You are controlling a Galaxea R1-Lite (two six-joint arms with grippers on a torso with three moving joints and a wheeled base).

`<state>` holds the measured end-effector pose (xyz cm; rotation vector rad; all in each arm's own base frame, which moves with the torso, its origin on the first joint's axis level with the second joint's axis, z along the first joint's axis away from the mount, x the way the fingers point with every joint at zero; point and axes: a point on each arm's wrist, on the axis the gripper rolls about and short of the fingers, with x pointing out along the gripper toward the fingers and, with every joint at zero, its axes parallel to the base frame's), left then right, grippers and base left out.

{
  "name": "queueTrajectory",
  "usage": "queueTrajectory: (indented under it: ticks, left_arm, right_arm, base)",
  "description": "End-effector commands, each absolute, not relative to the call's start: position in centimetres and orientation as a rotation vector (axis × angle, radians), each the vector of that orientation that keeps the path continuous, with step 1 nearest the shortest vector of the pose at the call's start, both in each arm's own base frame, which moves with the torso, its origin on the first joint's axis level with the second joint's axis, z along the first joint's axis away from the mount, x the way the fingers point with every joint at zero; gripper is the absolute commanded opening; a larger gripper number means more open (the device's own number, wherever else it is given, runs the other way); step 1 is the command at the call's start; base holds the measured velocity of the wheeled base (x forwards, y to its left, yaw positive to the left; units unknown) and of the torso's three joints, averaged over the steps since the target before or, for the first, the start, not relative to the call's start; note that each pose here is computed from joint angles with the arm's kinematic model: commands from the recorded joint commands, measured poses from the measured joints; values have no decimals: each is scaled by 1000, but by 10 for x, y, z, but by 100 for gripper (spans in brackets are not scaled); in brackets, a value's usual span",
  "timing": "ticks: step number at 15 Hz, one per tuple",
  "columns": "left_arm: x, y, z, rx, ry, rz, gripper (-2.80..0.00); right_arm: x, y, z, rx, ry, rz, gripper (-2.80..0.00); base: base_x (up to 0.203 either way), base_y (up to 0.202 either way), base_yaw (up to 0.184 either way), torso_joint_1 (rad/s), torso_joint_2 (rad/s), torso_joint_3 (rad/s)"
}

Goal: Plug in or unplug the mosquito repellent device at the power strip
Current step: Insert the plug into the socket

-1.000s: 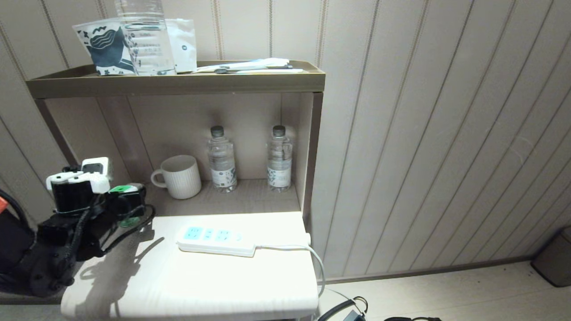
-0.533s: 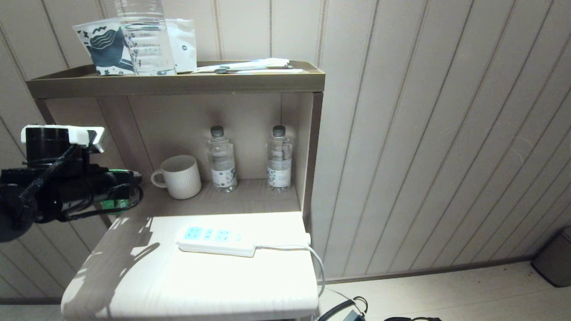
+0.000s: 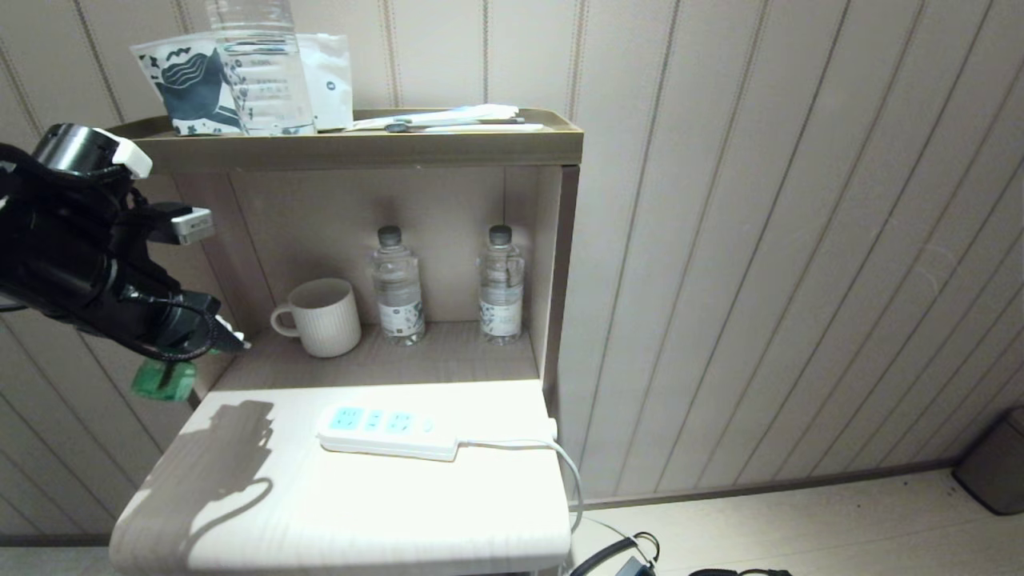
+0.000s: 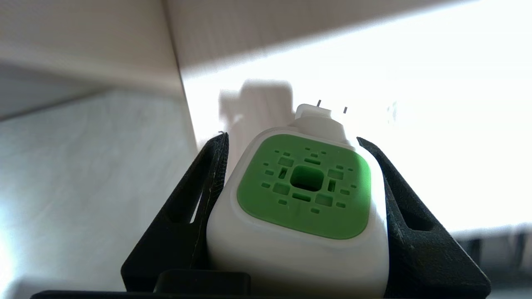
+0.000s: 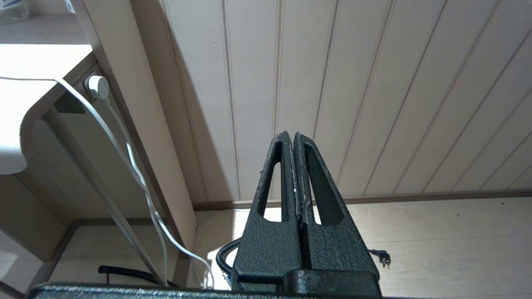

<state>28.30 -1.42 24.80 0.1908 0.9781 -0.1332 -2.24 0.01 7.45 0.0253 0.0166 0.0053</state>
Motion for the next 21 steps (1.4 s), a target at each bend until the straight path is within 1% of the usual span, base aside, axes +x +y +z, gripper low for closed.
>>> queueTrajectory:
  ticks: [1, 4, 6, 8, 10, 12, 13, 18, 21]
  left_arm:
    - [281, -14, 246, 251, 1151, -192, -280]
    - [293, -21, 265, 311, 1197, -257, -280]
    - [302, -31, 264, 357, 1263, -290, -280]
    - [301, -47, 250, 408, 1393, -334, -280]
    - [300, -56, 249, 314, 1401, -291, -280]
    - [300, -66, 253, 147, 1360, -333, -280]
    - [299, -74, 253, 118, 1359, -330, -280]
    - [293, -100, 246, 51, 1435, -276, -280]
    - [295, -109, 241, 104, 1436, -250, -280]
  right_arm:
    - [-22, 0, 75, 25, 17, 6, -280]
    - [-22, 0, 75, 26, 17, 6, -280]
    - [-22, 0, 75, 25, 17, 6, -280]
    - [-22, 0, 75, 25, 17, 6, -280]
    - [-22, 0, 75, 25, 17, 6, -280]
    - [-22, 0, 75, 25, 17, 6, -280]
    - [-22, 0, 75, 25, 17, 6, -280]
    - [-22, 0, 75, 25, 17, 6, -280]
    - [-22, 0, 75, 26, 17, 6, -280]
  base:
    - [0, 0, 0, 0, 0, 0]
    - [0, 0, 0, 0, 0, 0]
    - [0, 0, 0, 0, 0, 0]
    - [0, 0, 0, 0, 0, 0]
    - [0, 0, 0, 0, 0, 0]
    - [0, 0, 0, 0, 0, 0]
    - [0, 0, 0, 0, 0, 0]
    - [0, 0, 0, 0, 0, 0]
    - [0, 0, 0, 0, 0, 0]
